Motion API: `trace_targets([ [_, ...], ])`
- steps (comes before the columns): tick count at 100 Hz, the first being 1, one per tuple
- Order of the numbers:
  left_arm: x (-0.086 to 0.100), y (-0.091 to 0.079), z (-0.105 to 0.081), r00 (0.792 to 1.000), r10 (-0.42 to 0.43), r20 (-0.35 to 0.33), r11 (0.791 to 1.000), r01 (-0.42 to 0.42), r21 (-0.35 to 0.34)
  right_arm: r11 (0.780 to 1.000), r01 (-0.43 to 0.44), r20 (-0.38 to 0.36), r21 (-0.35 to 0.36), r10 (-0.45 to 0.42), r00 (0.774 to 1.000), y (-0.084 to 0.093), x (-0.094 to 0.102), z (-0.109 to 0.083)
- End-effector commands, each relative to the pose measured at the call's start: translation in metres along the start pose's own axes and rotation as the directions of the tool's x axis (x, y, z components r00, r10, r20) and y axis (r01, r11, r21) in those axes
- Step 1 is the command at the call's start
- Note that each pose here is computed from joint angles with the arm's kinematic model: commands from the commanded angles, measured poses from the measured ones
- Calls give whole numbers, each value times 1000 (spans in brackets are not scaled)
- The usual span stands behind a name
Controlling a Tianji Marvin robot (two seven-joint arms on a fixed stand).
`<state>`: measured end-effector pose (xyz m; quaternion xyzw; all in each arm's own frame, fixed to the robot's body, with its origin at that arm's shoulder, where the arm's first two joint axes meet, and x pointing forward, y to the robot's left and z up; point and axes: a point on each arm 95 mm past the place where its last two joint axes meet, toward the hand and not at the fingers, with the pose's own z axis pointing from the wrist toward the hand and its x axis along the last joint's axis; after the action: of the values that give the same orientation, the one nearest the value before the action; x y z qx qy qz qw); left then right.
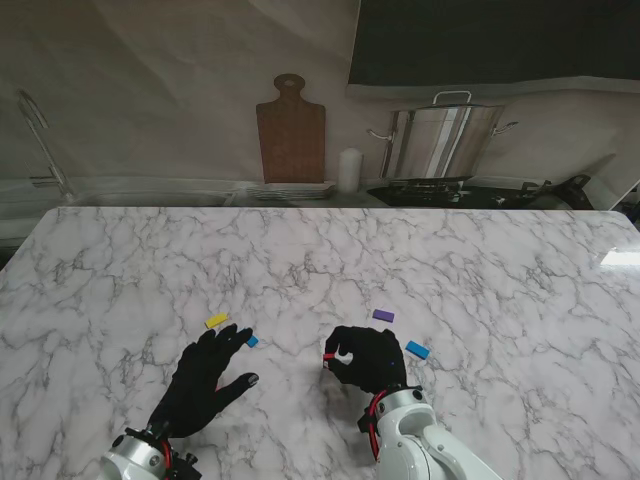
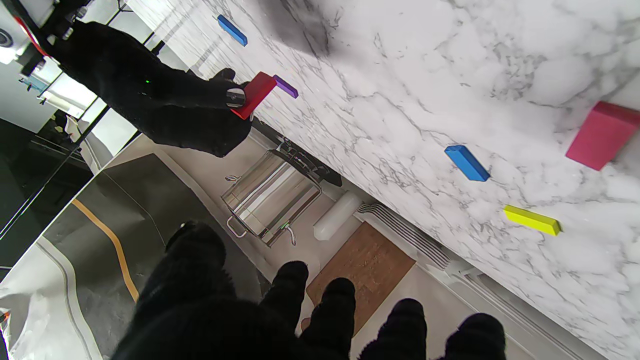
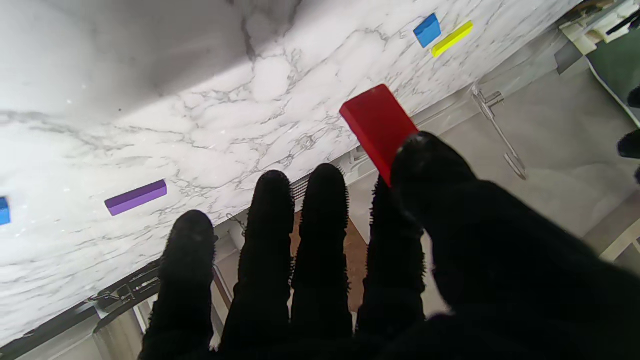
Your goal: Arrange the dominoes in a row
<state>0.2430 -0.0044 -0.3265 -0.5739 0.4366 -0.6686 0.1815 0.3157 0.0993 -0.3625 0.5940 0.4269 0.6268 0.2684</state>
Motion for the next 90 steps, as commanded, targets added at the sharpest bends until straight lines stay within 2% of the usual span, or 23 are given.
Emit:
trace_targets([
  [1,0,4,-1,1000,-3,-2,1000,3,-16,1000,-24,18,16,24,1000,-11,2,-11],
  [33,1,5,-2,1000,-1,-11,1000,1,-15,998,-51,37,30,50,998,-38,9,-39],
  [54,2,6,-2,1000,-2,-12,1000,2,-17,998,-65,51,25,64,997,-51,10,-45],
  [90,2,6,-2,1000,0,-13,1000,0,-16,997,-54,16,49,53,998,-71,18,-55],
])
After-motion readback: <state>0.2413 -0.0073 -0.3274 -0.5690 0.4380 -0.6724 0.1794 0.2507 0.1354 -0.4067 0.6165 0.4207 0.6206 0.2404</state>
